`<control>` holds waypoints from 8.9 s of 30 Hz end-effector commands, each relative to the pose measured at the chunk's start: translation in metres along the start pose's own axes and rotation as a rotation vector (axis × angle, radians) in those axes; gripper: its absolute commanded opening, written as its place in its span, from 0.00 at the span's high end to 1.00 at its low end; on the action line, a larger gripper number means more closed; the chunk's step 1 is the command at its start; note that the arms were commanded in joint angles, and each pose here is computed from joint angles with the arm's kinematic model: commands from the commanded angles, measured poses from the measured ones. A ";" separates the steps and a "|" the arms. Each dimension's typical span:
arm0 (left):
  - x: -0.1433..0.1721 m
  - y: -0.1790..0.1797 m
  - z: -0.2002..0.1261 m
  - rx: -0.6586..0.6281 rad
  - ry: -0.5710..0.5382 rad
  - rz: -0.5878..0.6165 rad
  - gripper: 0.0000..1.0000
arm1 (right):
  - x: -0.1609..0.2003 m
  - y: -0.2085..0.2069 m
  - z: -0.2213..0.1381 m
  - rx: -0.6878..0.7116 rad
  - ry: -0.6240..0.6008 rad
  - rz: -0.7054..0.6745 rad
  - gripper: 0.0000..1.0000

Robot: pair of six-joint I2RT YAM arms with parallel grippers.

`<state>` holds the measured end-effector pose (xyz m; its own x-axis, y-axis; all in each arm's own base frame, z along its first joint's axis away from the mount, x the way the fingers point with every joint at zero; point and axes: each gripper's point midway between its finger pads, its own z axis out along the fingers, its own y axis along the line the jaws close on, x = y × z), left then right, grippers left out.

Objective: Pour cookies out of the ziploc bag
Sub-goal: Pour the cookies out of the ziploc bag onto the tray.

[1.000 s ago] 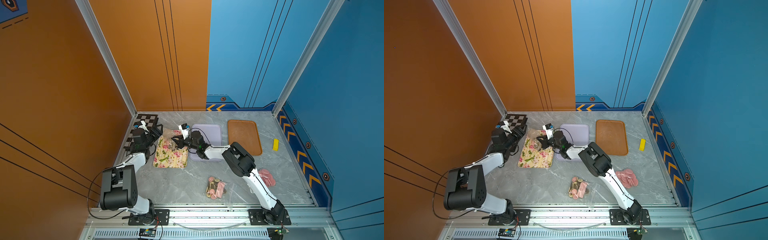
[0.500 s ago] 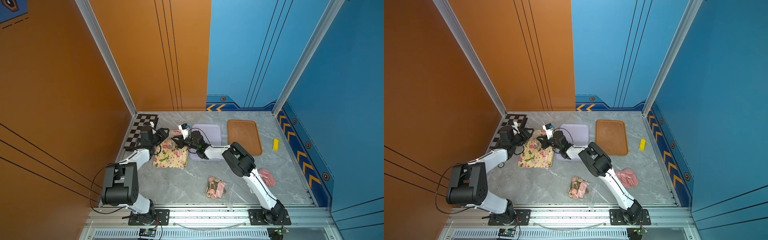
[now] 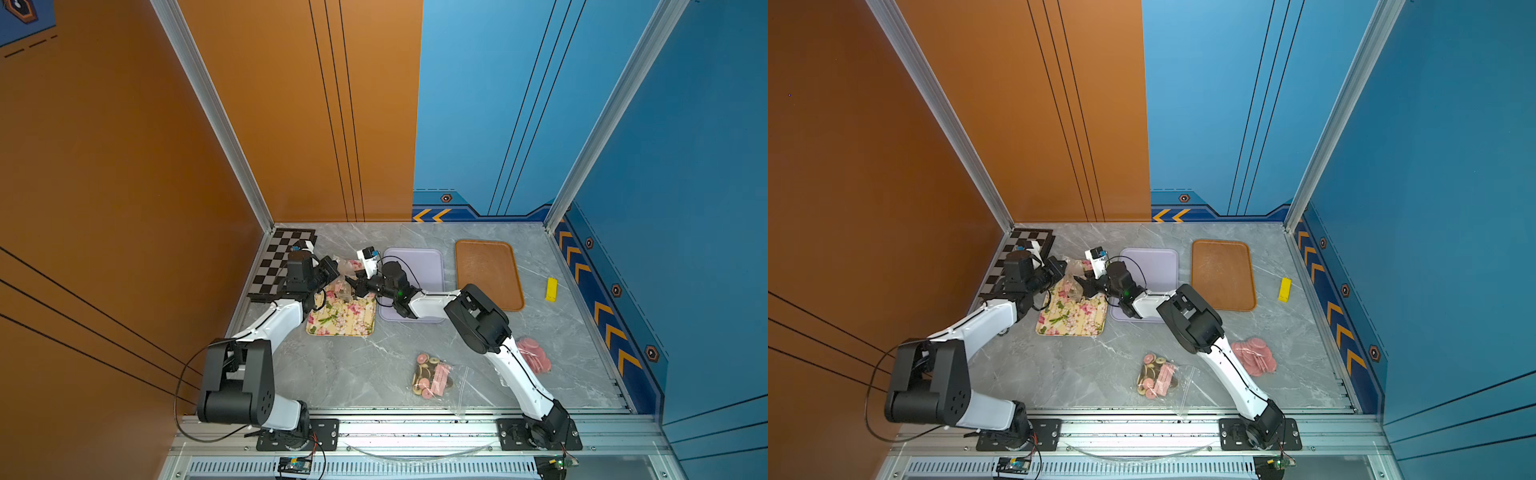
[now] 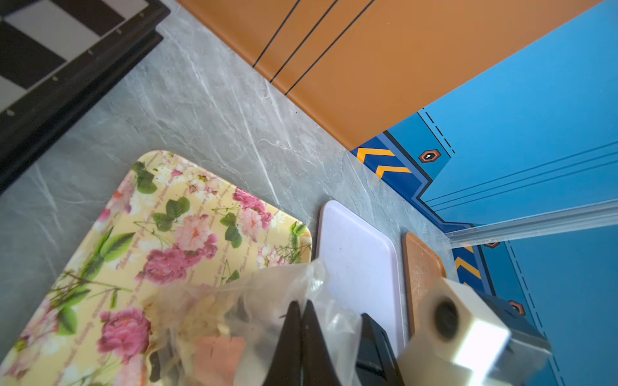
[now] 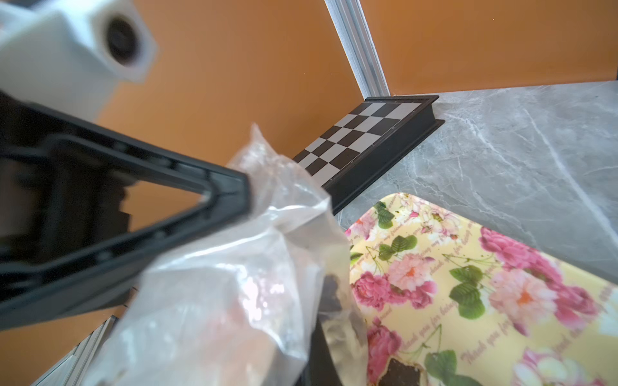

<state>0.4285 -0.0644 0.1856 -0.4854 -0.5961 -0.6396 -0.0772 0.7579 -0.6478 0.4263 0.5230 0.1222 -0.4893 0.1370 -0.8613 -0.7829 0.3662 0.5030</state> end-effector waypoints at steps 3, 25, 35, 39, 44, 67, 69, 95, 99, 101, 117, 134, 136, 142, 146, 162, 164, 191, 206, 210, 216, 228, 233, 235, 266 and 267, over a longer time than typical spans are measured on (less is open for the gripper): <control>-0.007 -0.002 -0.027 -0.100 -0.090 0.138 1.00 | -0.009 0.001 -0.002 -0.009 -0.033 0.010 1.00; 0.016 0.023 -0.021 -0.141 -0.054 0.135 1.00 | -0.010 0.027 -0.019 0.017 -0.056 -0.152 1.00; 0.009 -0.002 -0.034 0.057 -0.161 0.174 1.00 | -0.007 0.031 -0.016 0.045 -0.037 -0.213 1.00; 0.004 -0.006 -0.044 0.112 -0.208 0.154 1.00 | -0.009 0.042 -0.024 0.024 -0.053 -0.242 1.00; 0.005 0.010 -0.041 0.058 -0.188 0.130 1.00 | -0.010 0.037 -0.026 0.061 -0.056 -0.249 1.00; -0.006 -0.012 -0.058 0.043 -0.241 0.203 1.00 | -0.028 -0.003 -0.039 0.192 -0.114 -0.166 1.00; 0.005 -0.014 -0.049 0.009 -0.122 0.254 1.00 | -0.022 0.005 -0.028 0.118 -0.069 -0.138 1.00; 0.013 0.014 -0.008 -0.116 -0.037 0.178 1.00 | -0.005 0.046 -0.027 -0.096 0.004 -0.128 0.50; 0.011 0.012 -0.015 -0.104 -0.045 0.182 1.00 | -0.008 0.040 -0.028 -0.093 -0.011 -0.101 0.49; 0.013 0.016 -0.012 -0.110 0.000 0.179 1.00 | -0.008 0.038 -0.028 -0.092 -0.014 -0.097 0.47; 0.033 0.008 -0.020 -0.104 0.024 0.292 1.00 | -0.024 0.034 -0.039 -0.090 -0.089 -0.081 1.00; 0.032 0.014 -0.058 -0.088 -0.095 0.335 0.51 | -0.019 0.020 -0.020 0.010 -0.037 -0.106 1.00; 0.038 0.012 -0.066 -0.058 -0.095 0.351 0.48 | -0.021 0.019 -0.022 0.030 -0.051 -0.119 1.00; 0.060 0.028 -0.063 -0.057 -0.023 0.345 0.50 | -0.021 0.021 -0.021 -0.008 -0.054 -0.100 1.00; 0.068 0.025 -0.043 -0.002 0.062 0.335 0.51 | -0.022 0.023 -0.021 -0.025 -0.055 -0.098 1.00; 0.060 0.021 -0.005 -0.028 0.068 0.391 1.00 | -0.023 0.027 -0.020 -0.097 -0.058 -0.057 1.00; 0.061 0.027 -0.013 -0.068 0.042 0.410 1.00 | -0.026 0.023 -0.025 -0.061 -0.081 -0.066 1.00; 0.037 0.062 -0.017 -0.279 -0.026 0.213 1.00 | -0.037 0.008 -0.049 0.054 -0.177 -0.109 0.63; 0.011 0.028 -0.012 0.082 -0.082 -0.072 1.00 | -0.031 0.019 -0.034 -0.133 -0.104 0.012 0.48; 0.009 0.007 -0.009 0.232 -0.062 -0.093 1.00 | -0.029 0.023 -0.028 -0.172 -0.084 0.033 0.48; 0.011 -0.014 -0.009 0.339 -0.022 -0.089 1.00 | -0.032 0.018 -0.029 -0.164 -0.097 0.044 0.48; 0.024 -0.013 -0.012 0.358 0.025 -0.098 1.00 | -0.034 0.017 -0.028 -0.180 -0.104 0.048 0.61; 0.026 -0.007 -0.010 0.341 0.024 -0.095 1.00 | -0.035 0.016 -0.029 -0.171 -0.107 0.048 0.91; 0.028 0.002 -0.009 0.314 0.018 -0.105 1.00 | -0.035 0.016 -0.030 -0.165 -0.110 0.046 0.98; 0.029 0.065 -0.021 -0.427 -0.001 0.296 1.00 | -0.003 0.026 -0.043 0.331 0.021 -0.432 1.00; 0.032 0.066 -0.020 -0.405 0.024 0.246 1.00 | -0.006 0.024 -0.045 0.353 0.008 -0.430 1.00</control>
<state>0.3867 -0.0498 0.1311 -0.5571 -0.3425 -0.7565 -0.2043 0.9395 -0.2749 0.3781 0.5102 0.1270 -0.2007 -0.1146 -0.9729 -0.7925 0.6028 0.0924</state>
